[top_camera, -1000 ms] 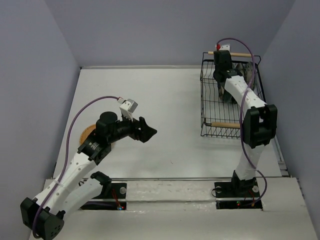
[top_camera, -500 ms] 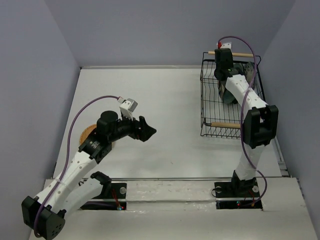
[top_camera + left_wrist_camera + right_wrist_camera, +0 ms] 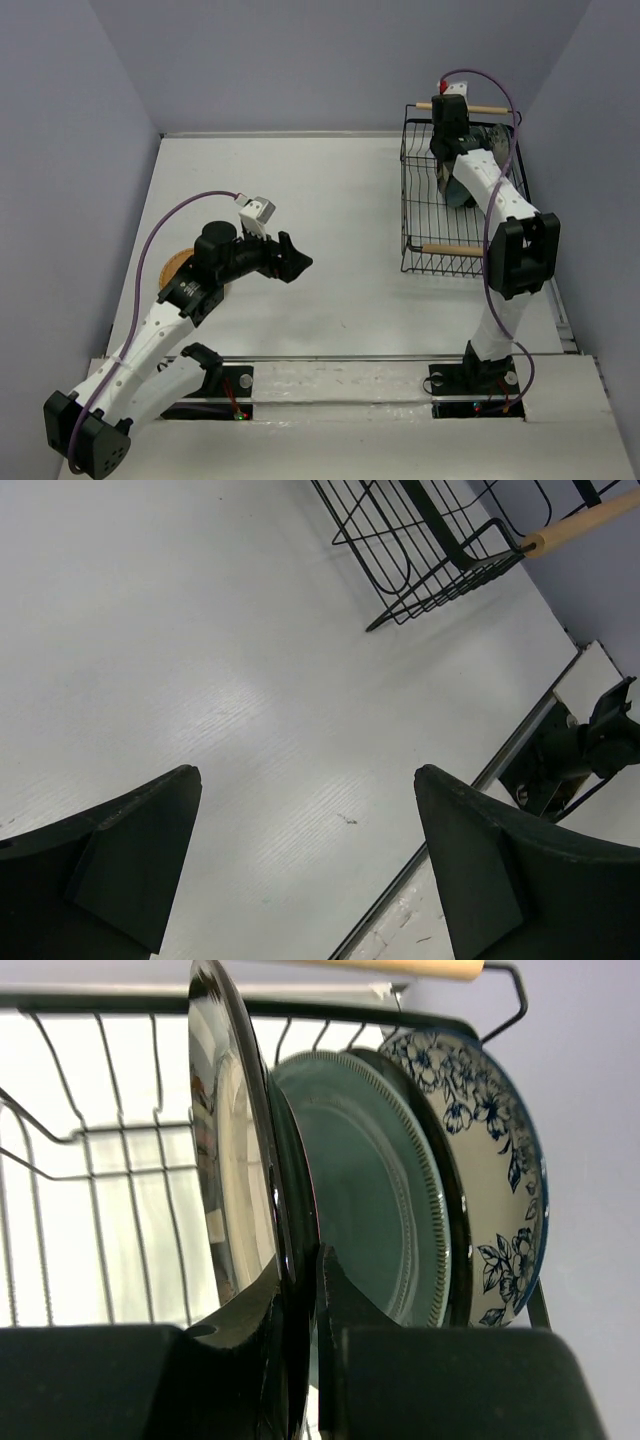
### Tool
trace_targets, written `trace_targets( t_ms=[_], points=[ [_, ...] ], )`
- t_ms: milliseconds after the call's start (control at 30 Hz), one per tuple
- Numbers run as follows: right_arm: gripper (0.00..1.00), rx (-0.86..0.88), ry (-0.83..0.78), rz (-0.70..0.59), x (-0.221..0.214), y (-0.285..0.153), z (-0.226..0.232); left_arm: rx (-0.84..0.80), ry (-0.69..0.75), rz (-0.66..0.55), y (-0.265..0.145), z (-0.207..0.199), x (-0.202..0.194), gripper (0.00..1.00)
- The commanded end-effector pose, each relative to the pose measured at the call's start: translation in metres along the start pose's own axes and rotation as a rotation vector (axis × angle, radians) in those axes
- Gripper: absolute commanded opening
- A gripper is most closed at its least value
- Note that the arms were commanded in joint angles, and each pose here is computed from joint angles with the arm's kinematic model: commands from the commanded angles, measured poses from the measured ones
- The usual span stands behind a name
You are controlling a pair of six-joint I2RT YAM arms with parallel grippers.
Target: Load the plates into the dish rack
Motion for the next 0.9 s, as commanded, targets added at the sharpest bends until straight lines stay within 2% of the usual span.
trace_targets(
  t_ms=[0,200,867],
  points=[
    [0.07,-0.013,0.308,-0.339,0.082,-0.054,-0.040,-0.021,0.035,-0.059,-0.003,-0.006,0.019,0.99],
    [0.07,-0.004,0.313,-0.334,0.077,-0.055,-0.039,-0.018,0.033,-0.054,-0.002,-0.005,0.019,0.99],
    [0.07,0.016,0.269,-0.209,0.024,-0.010,-0.005,-0.014,0.026,-0.040,0.001,-0.003,0.018,0.99]
  ],
)
Point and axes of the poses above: each gripper's point midway between its finger pads, its own y axis out along the fingers, its own z axis along the line the jaws close on, x = y × z, the point moved 10 cm from there along -y, back along the fingers, and after that the axes turned 4 degrees about y, right-handed, at the moved point
